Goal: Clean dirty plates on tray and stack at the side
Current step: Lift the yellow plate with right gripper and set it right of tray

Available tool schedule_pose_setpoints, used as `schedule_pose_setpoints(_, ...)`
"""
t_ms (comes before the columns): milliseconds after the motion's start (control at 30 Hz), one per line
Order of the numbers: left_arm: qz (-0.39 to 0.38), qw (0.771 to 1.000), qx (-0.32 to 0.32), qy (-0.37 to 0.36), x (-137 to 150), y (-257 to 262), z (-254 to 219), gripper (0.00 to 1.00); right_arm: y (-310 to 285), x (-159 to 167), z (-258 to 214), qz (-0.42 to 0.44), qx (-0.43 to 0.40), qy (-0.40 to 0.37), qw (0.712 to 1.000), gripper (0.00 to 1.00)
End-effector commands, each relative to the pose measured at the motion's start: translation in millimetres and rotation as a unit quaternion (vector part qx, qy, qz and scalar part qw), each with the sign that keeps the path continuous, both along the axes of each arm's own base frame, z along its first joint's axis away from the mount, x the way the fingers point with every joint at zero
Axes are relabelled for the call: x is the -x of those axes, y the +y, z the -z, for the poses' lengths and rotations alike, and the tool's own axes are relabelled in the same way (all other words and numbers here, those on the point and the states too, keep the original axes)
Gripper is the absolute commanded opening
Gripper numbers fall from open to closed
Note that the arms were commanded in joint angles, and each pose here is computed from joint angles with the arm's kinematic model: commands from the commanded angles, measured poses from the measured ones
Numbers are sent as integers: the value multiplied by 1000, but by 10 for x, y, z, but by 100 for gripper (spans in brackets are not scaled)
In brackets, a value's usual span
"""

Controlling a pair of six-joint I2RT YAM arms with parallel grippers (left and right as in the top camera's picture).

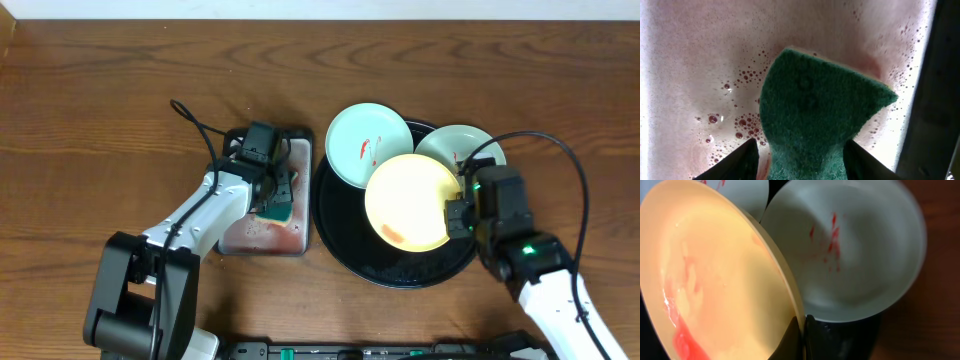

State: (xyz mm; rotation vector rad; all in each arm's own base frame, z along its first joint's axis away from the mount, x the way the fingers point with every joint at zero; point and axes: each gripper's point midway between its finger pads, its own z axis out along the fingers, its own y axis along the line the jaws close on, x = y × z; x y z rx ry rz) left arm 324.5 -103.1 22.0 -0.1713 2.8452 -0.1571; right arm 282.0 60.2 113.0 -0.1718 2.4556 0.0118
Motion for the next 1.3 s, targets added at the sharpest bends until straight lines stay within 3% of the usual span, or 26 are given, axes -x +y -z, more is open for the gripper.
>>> schedule_pose_setpoints(0, 1, 1000, -5, 9, 41, 37, 40, 56, -179, -78, -328, 49, 103, -73, 991, 1)
schedule_pose_setpoints(633, 1, 1000, -5, 11, 48, 38, 42, 56, 519, 67, -1018, -63, 295, -233, 925, 1)
schedule_pose_setpoints(867, 1, 1000, -5, 10, 47, 38, 42, 56, 651, 63, -1096, -110, 329, -246, 905, 1)
schedule_pose_setpoints(1267, 1, 1000, -5, 10, 46, 38, 42, 56, 670, 45, -1136, -105, 321, -255, 906, 1)
